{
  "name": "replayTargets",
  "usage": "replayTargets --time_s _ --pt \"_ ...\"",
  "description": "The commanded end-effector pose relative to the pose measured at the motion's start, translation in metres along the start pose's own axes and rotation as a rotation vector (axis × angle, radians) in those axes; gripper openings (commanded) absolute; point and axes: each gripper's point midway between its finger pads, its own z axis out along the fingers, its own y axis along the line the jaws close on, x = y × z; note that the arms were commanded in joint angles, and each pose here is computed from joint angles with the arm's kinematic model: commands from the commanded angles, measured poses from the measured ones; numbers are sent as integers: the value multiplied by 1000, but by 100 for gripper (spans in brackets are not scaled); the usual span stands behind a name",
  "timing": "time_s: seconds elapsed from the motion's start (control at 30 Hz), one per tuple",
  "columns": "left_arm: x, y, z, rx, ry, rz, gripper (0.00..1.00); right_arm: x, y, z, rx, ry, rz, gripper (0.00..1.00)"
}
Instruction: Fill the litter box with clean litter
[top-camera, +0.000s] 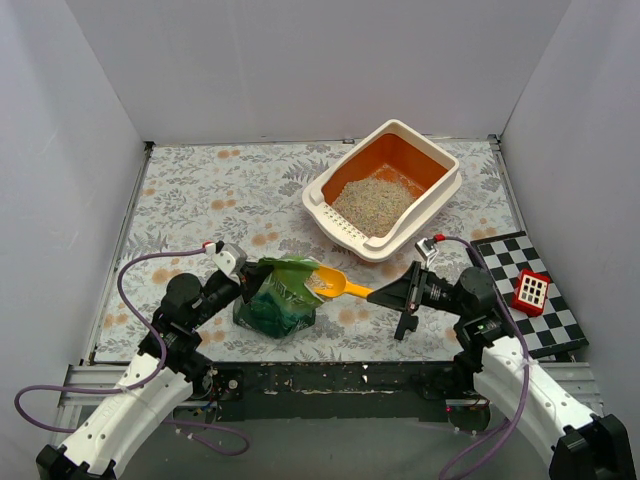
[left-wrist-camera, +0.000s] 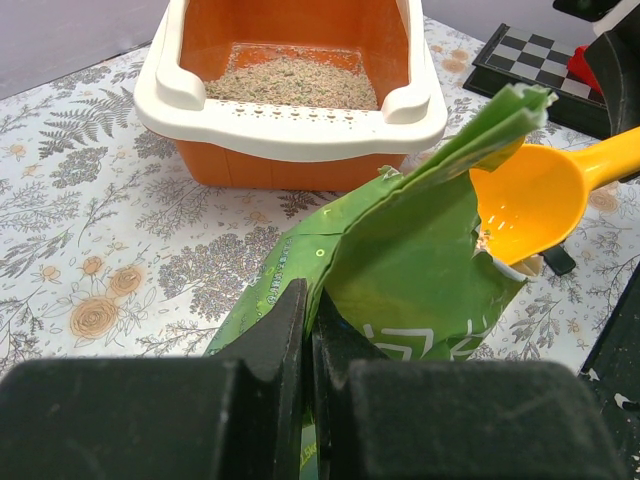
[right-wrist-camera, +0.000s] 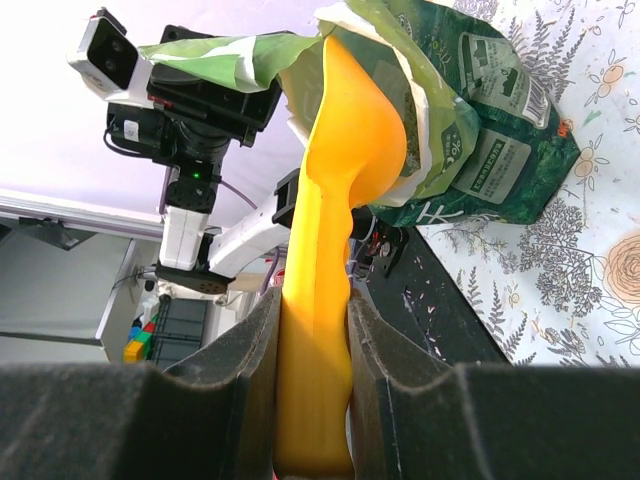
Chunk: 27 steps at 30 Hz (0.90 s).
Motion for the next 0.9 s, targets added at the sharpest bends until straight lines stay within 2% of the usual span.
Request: replayTargets --time_s 0.0,0.43,0.87 --pt "-4 1 -1 -5 -21 11 0 3 1 -6 7 -16 4 1" --pt "-11 11 -5 -69 -56 14 0 5 0 -21 78 -110 45 1" --pt "-15 34 -10 -208 -66 5 0 -6 37 -40 55 -246 35 1"
